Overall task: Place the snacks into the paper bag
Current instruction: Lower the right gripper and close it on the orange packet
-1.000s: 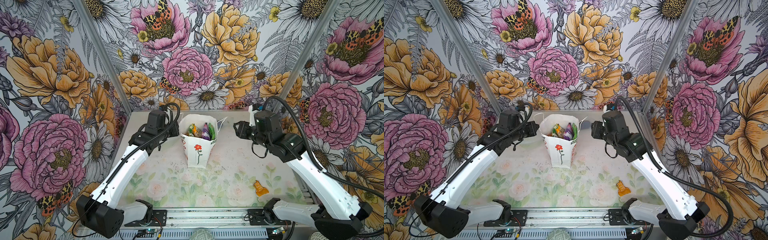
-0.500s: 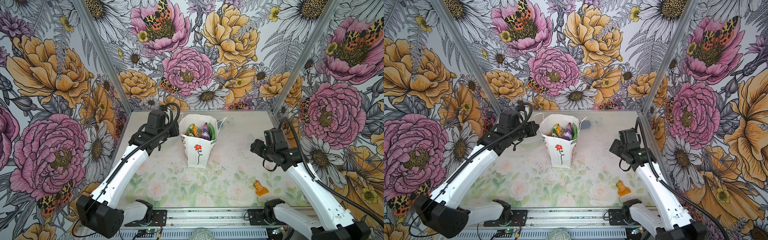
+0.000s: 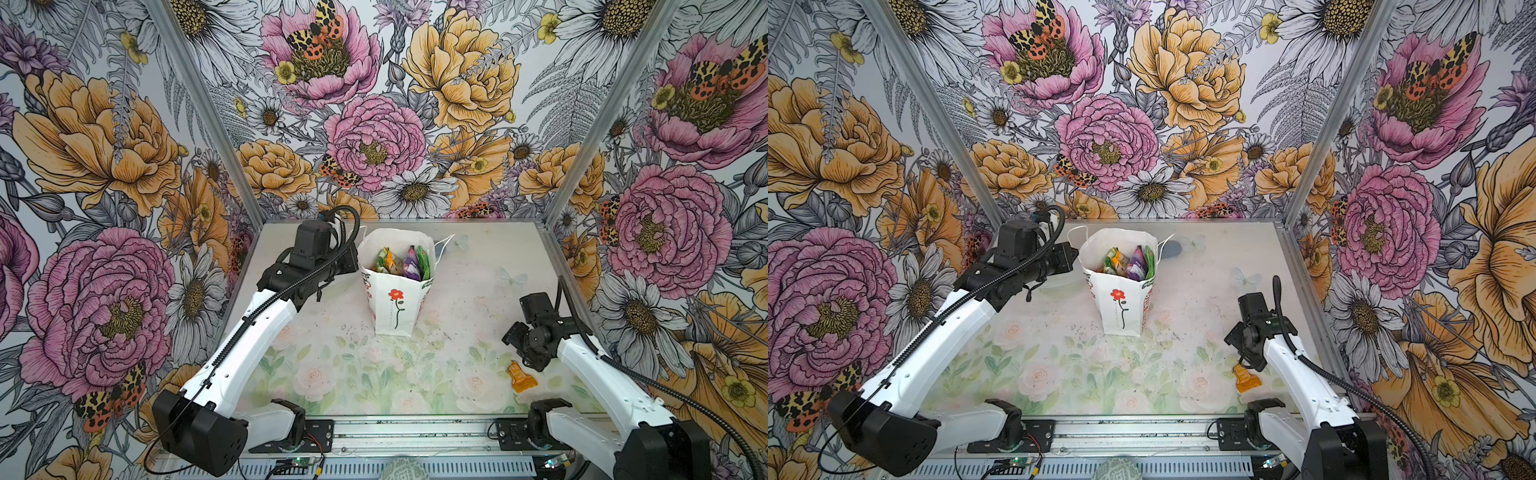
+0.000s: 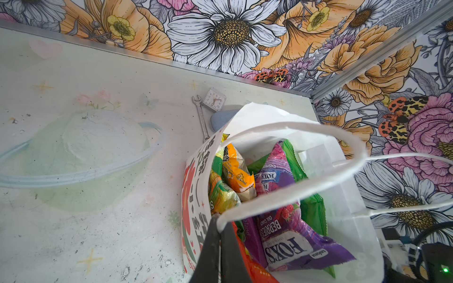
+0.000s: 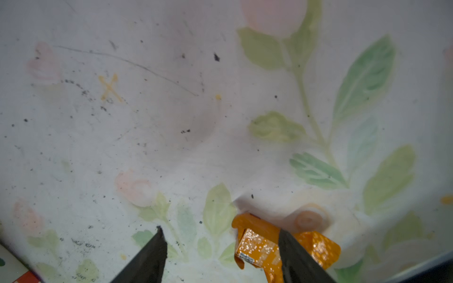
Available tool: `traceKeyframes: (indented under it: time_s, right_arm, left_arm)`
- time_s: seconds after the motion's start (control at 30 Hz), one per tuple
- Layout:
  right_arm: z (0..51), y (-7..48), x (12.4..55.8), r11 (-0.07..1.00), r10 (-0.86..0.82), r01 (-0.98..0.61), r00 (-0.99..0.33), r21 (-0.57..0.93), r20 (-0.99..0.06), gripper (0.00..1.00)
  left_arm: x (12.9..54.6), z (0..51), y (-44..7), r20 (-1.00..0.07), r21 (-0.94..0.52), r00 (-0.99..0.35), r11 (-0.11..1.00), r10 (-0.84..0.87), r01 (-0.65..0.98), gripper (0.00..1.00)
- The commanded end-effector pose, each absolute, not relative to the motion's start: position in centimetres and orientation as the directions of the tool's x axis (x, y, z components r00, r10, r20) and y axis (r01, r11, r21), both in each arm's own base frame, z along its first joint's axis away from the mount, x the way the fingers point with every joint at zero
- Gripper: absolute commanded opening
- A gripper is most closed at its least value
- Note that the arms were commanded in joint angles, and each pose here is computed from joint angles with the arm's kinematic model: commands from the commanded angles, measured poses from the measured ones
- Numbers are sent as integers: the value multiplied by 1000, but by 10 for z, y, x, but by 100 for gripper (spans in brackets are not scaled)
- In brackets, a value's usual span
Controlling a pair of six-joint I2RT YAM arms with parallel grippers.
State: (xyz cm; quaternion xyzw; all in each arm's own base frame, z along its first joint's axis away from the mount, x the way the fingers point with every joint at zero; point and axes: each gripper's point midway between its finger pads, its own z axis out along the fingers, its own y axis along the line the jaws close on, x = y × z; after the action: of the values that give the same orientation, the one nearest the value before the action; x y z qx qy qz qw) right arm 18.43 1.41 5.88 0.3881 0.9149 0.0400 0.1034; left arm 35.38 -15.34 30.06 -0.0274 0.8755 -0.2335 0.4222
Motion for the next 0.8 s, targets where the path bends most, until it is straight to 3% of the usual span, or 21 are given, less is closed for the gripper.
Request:
traceKeyframes:
  time_s: [0.0, 0.37, 0.77]
  right_arm:
    - [53, 7, 175, 626, 779, 766, -604, 147, -168, 75]
    - [34, 23, 160, 617, 786, 769, -608, 167, -108, 76]
    - [55, 94, 192, 703, 700, 650, -704, 289, -119, 81]
  left_arm:
    - [361, 346, -149, -784, -466, -541, 864, -305, 188, 0]
    - [363, 342, -149, -781, -462, -546, 868, -303, 180, 0]
    - [363, 342, -147, -783, -460, -543, 870, -304, 177, 0]
